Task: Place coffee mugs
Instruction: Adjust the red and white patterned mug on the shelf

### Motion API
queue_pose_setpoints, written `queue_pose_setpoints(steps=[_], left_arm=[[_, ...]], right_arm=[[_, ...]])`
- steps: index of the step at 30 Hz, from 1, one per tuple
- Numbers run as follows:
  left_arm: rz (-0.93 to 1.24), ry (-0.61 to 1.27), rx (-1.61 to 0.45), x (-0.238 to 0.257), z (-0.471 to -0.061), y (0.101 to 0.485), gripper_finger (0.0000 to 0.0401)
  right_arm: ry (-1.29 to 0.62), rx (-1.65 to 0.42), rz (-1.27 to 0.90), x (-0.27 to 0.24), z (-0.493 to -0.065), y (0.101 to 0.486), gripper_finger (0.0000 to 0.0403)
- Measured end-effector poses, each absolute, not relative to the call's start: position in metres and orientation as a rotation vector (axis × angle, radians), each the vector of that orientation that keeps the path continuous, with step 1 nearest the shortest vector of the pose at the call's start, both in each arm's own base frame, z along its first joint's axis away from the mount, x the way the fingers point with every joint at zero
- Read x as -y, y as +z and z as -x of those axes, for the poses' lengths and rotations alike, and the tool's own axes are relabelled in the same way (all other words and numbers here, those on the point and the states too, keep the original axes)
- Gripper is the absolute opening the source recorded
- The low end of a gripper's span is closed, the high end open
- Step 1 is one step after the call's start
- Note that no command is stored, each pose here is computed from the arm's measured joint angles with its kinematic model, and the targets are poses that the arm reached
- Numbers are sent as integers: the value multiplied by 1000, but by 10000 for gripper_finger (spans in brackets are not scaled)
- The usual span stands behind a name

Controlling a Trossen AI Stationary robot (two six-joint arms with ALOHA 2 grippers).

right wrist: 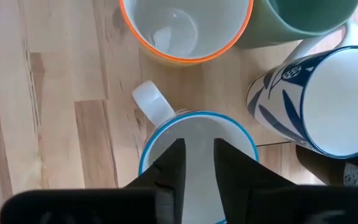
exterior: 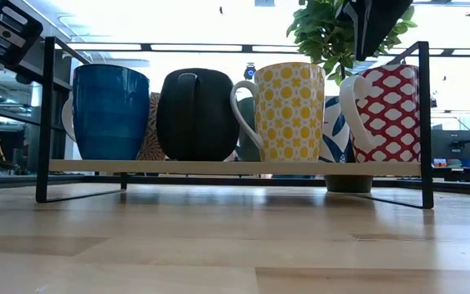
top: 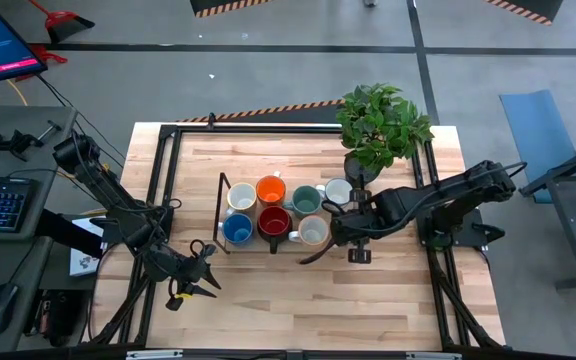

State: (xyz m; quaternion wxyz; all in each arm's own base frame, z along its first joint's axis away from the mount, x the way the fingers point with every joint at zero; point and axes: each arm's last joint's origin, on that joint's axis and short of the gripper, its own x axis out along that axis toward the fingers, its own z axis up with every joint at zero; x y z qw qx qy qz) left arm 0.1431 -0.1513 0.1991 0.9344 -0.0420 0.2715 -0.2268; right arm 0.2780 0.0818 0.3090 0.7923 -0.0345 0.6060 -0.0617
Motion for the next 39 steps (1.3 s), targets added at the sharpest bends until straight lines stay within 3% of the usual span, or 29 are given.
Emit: queue_pose_setpoints(steps=[11,19,39], left_arm=[[86,-464,-555,151,-143,199,94],[86,-464,-555,151,-143,199,94],[86,-464,-555,151,-143,199,94]], right_arm=[[-145,-1333,68,-84,-283,301,24],[-150,-1417,82,-84,-286,289,23],[-160,-1397,80,-83,-291,288,23]])
